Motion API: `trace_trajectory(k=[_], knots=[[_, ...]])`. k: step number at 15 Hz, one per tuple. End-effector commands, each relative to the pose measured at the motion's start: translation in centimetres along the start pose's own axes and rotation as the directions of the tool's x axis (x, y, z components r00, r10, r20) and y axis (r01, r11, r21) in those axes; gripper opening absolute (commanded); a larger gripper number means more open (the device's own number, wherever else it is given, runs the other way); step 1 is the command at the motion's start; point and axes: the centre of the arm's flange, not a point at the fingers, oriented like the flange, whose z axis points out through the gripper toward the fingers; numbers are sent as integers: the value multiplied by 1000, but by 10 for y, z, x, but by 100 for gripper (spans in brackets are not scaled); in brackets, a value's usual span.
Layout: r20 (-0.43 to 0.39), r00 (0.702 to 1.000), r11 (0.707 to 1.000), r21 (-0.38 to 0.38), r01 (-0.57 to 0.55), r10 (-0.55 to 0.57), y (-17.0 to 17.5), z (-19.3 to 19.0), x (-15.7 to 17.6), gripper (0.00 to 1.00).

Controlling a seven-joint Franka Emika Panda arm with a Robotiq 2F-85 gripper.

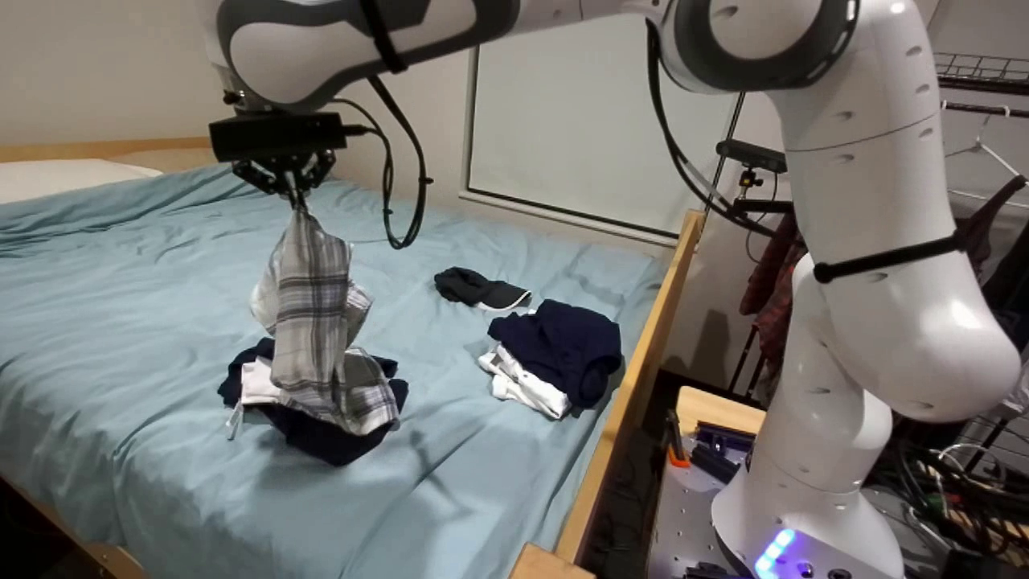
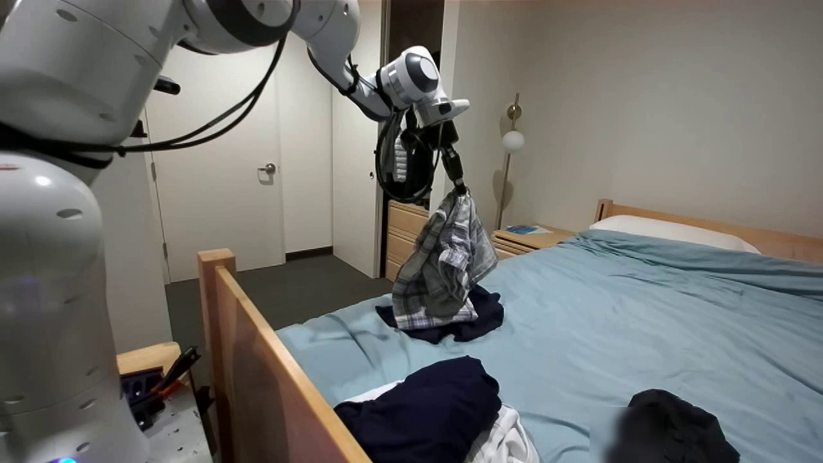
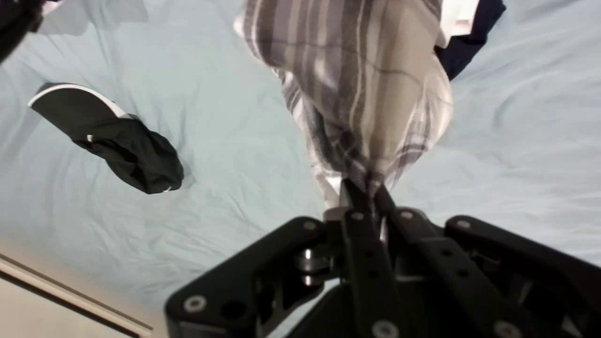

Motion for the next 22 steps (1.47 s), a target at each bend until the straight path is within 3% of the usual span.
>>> trace_trajectory(k=[1,7,10,15,20,21,22], knots=[[-5,998,991,115,63,-63,-48,7,22,6],[-27,985,964,203,172,-170,-132,-30,-2,6],[-9,985,969,181,171,-172,-148,-40,-23,6],[137,978,985,93,143,-154,-137,-7,-44,6],[198,977,994,96,58,-76,-143,3,-45,6],[214,976,994,103,22,-44,-95,35,-77,6],[231,973,994,108,-13,-13,-90,39,-81,6]])
